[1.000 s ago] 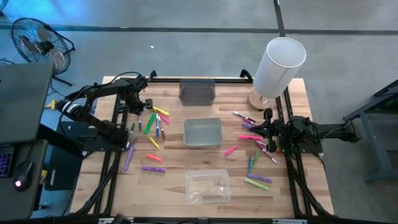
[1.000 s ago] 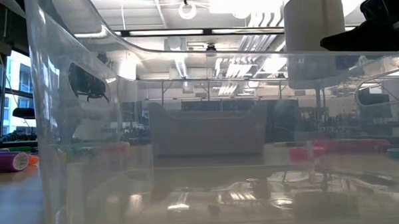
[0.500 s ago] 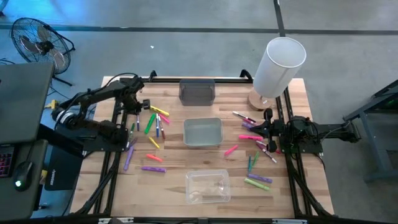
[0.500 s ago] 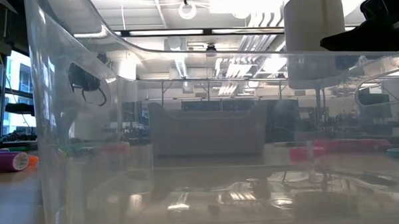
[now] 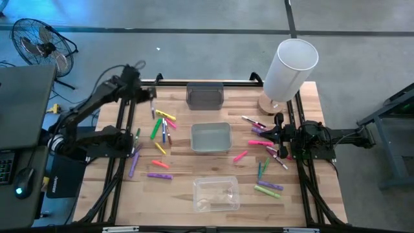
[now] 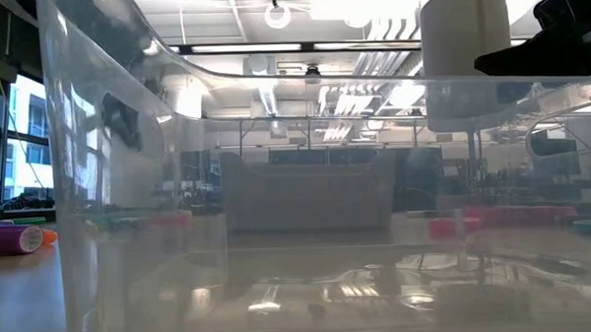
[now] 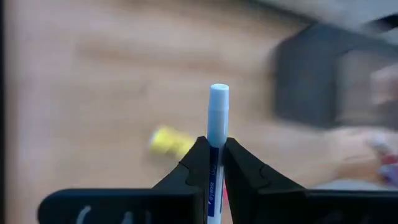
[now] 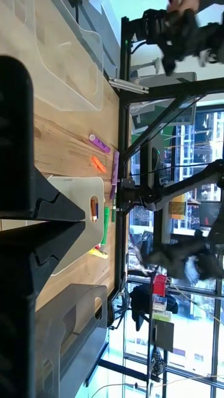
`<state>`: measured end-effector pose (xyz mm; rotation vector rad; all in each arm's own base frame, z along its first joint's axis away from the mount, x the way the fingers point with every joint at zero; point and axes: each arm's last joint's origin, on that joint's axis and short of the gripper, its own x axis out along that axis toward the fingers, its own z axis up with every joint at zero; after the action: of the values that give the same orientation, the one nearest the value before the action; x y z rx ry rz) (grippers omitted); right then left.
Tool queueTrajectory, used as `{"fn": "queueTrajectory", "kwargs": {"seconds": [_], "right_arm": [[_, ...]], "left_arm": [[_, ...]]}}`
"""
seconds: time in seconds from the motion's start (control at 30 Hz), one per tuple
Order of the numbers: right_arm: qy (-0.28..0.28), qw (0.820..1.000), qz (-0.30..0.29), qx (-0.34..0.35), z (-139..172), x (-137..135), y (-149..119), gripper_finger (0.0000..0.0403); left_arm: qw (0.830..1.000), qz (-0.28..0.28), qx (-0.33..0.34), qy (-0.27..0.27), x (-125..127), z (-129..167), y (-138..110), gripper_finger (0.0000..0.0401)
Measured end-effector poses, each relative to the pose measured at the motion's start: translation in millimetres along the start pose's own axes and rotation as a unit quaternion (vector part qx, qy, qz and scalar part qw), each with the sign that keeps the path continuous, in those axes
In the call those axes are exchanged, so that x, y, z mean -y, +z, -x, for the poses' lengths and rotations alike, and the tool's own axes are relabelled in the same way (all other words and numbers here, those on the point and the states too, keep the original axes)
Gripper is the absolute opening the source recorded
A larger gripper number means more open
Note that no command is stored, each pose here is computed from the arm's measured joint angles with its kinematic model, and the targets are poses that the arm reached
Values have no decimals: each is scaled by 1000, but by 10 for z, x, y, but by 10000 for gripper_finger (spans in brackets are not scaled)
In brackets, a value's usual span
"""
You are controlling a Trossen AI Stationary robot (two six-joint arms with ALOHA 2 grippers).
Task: Pick & Place Markers
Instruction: Put the blue marker pen into the black bin
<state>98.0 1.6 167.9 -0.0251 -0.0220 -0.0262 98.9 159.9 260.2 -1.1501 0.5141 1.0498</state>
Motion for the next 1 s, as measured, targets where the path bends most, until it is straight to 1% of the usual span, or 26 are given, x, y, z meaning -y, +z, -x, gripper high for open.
{"fn": "queueTrajectory", "kwargs": {"seconds": [0.1,0.2,0.3,0.37,0.47,0.53,0.63,0.73,0.87,0.9,1.0], "right_arm": [[0,1000,0,0,0,0,0,0],[-1,1000,0,0,0,1,1,0],[-1,1000,0,0,0,1,0,0],[-1,1000,0,0,0,1,0,0],[0,1000,0,0,0,1,0,0],[0,1000,0,0,0,0,0,0],[0,1000,0,0,0,0,0,0],[0,1000,0,0,0,0,1,0],[0,1000,0,0,0,0,1,0],[-1,1000,0,0,0,1,0,0],[0,1000,0,0,0,0,0,0]], "left_arm": [[995,-55,69,-49,205,157,214,23],[975,-129,140,-115,458,291,452,23],[955,-184,179,-148,747,321,655,23],[946,-223,179,-152,940,264,776,23],[926,-295,161,-174,1259,112,937,23],[905,-350,141,-197,1474,-21,1016,23],[872,-429,101,-212,1763,-249,1046,23],[844,-492,57,-207,2019,-521,982,23],[807,-555,-1,-205,2263,-913,793,23],[800,-564,-11,-203,2304,-997,745,23],[793,-582,-46,-176,2343,-1251,610,23]]}}
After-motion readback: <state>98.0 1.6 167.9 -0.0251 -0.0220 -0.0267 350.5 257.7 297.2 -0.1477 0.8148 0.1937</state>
